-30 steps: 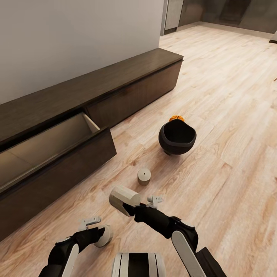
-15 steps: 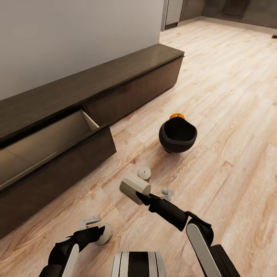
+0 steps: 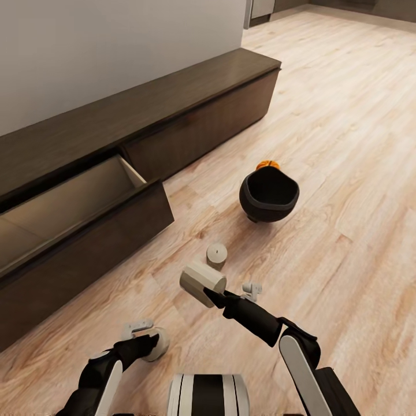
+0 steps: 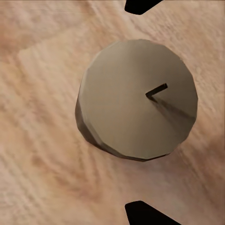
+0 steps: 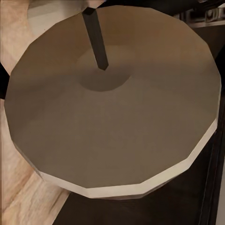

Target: Place each of the two pumpkins and all three candles from the living room inside a cabinet in the living room (use any cabinet), then make sure every cabinet is closed, and position the cauldron so it is next to a table in the living room.

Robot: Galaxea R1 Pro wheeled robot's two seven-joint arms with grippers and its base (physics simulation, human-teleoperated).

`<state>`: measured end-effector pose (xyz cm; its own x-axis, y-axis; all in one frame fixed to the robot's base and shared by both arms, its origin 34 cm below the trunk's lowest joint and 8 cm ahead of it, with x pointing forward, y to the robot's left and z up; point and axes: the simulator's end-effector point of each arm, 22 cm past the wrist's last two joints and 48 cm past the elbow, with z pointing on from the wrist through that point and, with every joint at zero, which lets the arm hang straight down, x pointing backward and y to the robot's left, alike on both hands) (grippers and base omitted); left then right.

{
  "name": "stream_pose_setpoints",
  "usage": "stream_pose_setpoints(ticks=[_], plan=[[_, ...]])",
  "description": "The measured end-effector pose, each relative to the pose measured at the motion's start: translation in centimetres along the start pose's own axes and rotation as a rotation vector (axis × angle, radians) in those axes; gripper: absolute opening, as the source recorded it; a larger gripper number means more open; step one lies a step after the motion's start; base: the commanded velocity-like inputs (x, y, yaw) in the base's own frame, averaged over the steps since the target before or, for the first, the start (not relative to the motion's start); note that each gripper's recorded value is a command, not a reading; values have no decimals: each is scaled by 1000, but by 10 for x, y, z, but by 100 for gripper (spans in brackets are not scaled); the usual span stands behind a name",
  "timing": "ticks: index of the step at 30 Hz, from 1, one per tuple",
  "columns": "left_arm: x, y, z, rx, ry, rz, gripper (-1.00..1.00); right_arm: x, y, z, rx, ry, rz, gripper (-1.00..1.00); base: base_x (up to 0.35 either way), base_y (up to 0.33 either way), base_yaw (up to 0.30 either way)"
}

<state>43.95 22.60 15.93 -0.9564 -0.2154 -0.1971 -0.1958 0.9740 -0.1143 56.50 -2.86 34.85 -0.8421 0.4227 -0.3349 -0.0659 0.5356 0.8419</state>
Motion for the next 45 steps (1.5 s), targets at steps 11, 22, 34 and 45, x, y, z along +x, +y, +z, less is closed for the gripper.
stream_pose_setpoints(ticks=[11, 22, 34, 45], plan=[[15, 4, 17, -7, 29, -7, 100, 14, -18, 6, 15, 25, 33, -100, 0, 0, 0], [20, 4, 20, -7, 39, -8, 100, 19, -22, 9, 25, 32, 47, -100, 0, 0, 0], [20, 2, 20, 1, 38, -8, 100, 19, -22, 10, 25, 33, 46, -100, 0, 0, 0], [24, 3, 23, 3, 47, -10, 100, 22, -26, 11, 30, 39, 51, -100, 0, 0, 0]])
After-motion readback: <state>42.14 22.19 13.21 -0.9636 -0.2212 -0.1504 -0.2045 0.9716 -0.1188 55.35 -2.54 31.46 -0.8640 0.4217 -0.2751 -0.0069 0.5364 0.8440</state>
